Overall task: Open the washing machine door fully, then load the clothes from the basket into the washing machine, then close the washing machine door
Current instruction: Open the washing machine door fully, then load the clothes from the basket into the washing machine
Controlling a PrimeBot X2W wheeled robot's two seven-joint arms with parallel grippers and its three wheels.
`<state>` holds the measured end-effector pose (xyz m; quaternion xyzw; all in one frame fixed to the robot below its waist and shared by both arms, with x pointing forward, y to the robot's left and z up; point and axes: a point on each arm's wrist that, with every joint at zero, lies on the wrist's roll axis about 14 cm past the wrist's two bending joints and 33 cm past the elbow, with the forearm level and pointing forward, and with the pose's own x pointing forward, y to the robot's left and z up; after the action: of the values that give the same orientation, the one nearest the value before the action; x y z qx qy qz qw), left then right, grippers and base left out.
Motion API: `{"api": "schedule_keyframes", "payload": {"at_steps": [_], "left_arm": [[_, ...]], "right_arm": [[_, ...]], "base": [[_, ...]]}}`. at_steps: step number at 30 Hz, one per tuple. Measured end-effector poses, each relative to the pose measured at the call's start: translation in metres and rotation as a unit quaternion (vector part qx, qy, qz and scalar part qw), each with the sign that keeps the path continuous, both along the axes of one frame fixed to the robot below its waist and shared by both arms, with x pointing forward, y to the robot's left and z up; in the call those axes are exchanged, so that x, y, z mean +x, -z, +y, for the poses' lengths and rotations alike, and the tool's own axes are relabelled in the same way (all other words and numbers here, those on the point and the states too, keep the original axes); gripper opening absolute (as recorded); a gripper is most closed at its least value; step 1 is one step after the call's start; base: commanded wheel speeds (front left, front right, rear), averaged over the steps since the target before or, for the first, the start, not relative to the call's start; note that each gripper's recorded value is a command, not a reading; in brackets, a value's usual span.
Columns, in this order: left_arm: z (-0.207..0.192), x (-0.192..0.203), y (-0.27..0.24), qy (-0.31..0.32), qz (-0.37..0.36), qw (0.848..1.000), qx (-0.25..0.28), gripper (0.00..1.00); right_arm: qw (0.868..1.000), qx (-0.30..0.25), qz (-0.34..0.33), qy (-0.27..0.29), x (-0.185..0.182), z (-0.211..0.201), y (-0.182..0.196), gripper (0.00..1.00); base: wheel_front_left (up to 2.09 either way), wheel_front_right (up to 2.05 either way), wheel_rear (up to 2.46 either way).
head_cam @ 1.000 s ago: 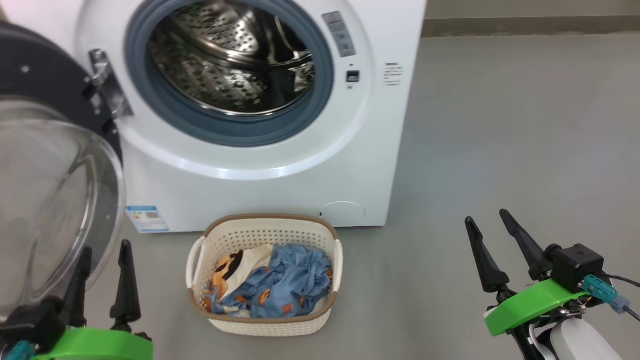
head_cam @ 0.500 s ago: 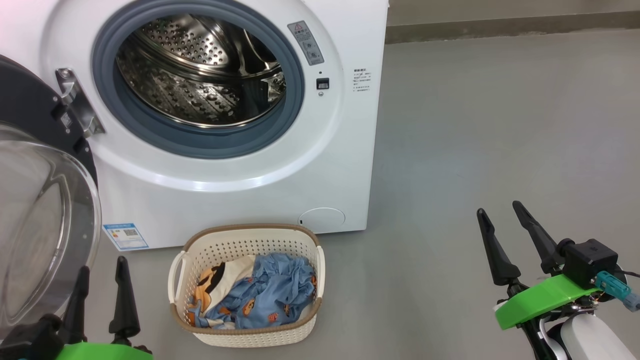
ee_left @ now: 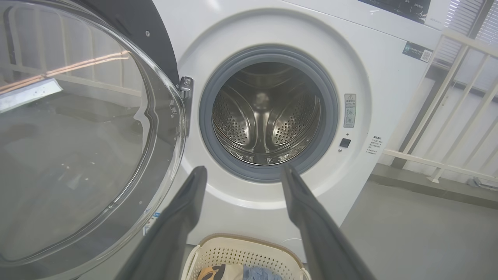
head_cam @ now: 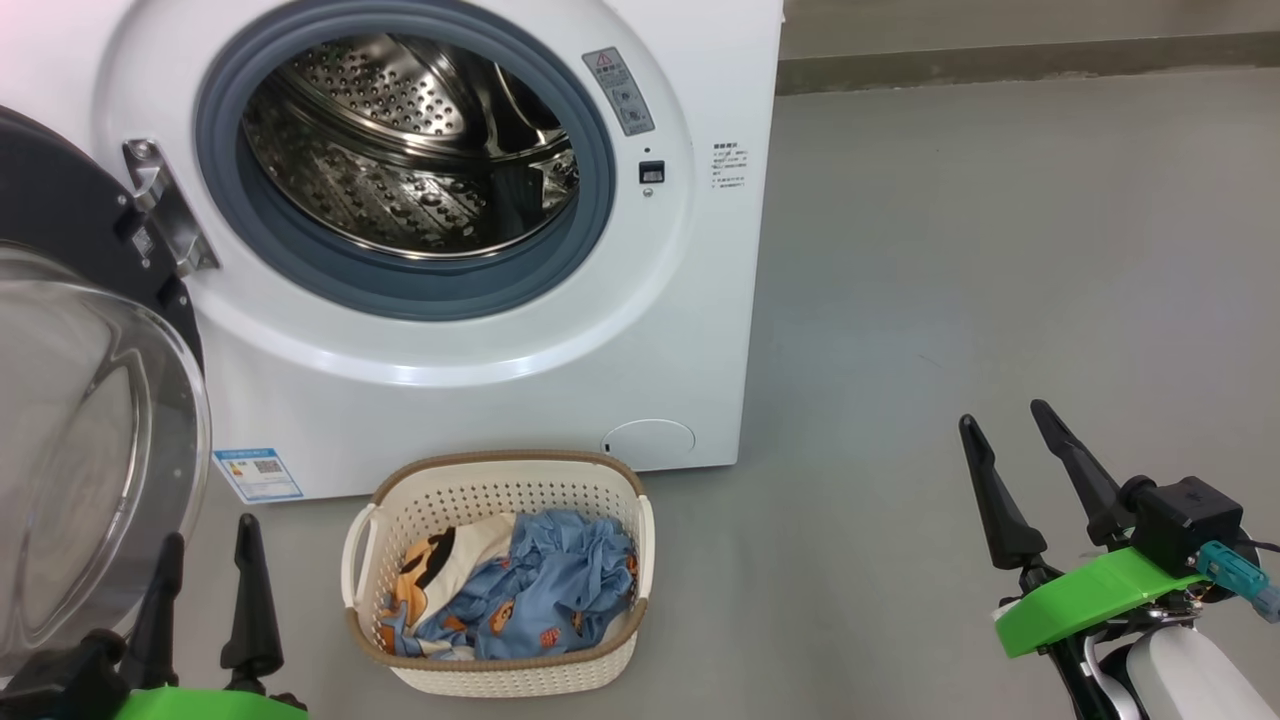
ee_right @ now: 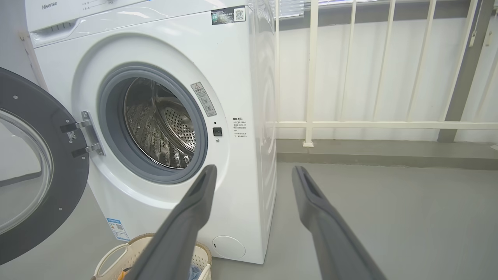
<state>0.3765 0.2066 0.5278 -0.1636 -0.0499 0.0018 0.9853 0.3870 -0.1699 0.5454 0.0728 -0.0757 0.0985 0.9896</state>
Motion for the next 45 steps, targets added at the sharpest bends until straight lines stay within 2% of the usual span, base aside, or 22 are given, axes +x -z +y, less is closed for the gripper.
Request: {"api": "schedule_keyframes", "payload": {"at_steps": [21, 45], "left_arm": [[-0.0026, -0.0014, 0.0053, 0.006, 0.005, 1.0, 0.008, 1.0], [0.0026, -0.0029, 0.0094, -0.004, 0.011, 1.0, 0.007, 1.0]], "right_arm": [[1.0, -0.001, 0.003, -0.005, 0.0016, 0.0034, 0.0022, 1.0], [1.0, 0.002, 0.008, -0.012, 0.0057, 0.0096, 0.0053, 1.0]], "base": [[0.06, -0.06, 0.0], [1.13, -1.13, 0.0]]}}
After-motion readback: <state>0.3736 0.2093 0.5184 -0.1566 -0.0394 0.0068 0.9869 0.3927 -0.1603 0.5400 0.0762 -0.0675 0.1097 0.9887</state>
